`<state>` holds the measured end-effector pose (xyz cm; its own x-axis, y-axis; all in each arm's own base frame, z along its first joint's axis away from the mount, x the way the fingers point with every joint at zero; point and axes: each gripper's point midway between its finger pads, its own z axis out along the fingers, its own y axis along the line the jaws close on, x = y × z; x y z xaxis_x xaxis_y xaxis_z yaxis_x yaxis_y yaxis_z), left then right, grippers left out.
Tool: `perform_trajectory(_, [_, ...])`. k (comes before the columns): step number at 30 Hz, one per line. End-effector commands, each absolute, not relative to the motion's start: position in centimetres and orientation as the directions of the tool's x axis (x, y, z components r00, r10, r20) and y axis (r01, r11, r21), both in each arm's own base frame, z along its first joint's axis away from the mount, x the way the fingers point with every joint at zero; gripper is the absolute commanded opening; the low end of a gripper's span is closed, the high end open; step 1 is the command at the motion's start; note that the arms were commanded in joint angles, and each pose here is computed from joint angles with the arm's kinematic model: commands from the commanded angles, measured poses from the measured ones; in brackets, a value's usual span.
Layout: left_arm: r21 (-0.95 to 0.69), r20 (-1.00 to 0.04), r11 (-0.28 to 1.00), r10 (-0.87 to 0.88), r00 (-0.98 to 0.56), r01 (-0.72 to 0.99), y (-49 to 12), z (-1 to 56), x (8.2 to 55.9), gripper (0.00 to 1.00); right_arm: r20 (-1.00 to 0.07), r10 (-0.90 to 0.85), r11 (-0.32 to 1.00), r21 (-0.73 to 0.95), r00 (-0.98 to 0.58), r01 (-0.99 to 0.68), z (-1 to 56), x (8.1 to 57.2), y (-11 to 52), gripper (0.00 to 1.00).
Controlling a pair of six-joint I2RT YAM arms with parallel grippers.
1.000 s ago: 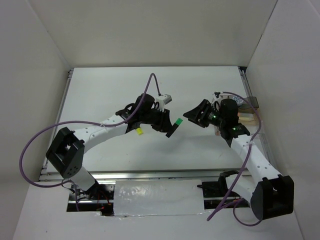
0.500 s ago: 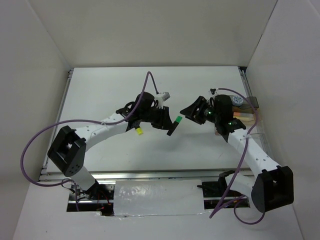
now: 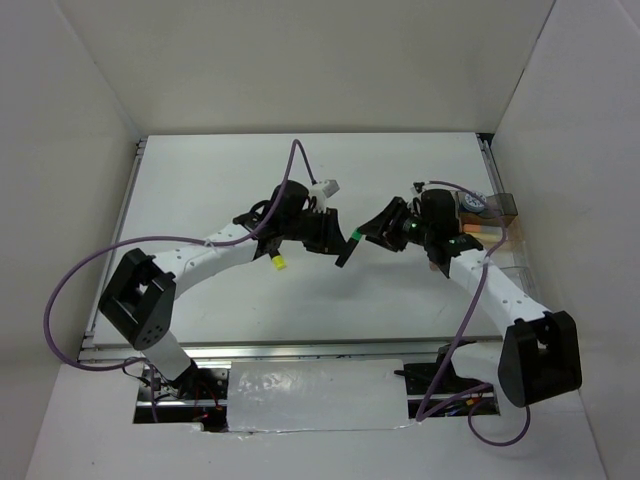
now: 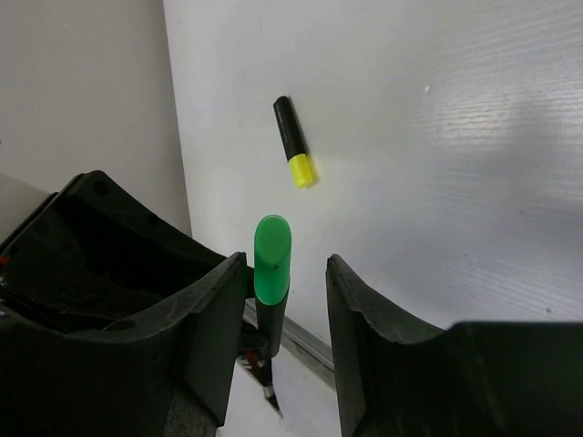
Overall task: Sort the stationery into containers
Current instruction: Place the pen in the storage box.
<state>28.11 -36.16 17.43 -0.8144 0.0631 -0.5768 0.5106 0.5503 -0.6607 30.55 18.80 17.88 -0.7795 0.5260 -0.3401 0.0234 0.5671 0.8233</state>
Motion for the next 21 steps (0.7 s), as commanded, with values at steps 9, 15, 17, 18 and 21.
perform_trajectory(9, [-0.669,-0.631,0.487,0.027,-0.775,0.561,-37.5,20.0,29.2,0.00,-0.366,0.507,0.518,0.853,-0.780,-0.063,20.9,31.8,20.6,0.40])
perform_trajectory(15, [-0.671,-0.631,0.484,0.024,-0.775,0.562,-37.5,19.9,29.2,0.00,-0.377,0.505,0.512,0.855,-0.776,-0.082,21.3,31.9,20.7,0.18])
perform_trajectory(17, [-0.666,-0.634,0.493,0.023,-0.773,0.560,-37.3,19.9,29.3,0.29,-0.391,0.498,0.514,0.852,-0.774,-0.099,21.5,32.0,20.7,0.09])
perform_trajectory(18, [-0.659,-0.638,0.504,0.019,-0.770,0.558,-37.2,19.9,29.4,0.47,-0.404,0.497,0.515,0.850,-0.768,-0.114,21.9,32.0,20.7,0.08])
perform_trajectory(21, [-0.637,-0.658,0.516,0.022,-0.753,0.572,-36.6,20.5,29.6,0.81,-0.476,0.481,0.549,0.818,-0.736,-0.170,23.2,32.4,19.9,0.02])
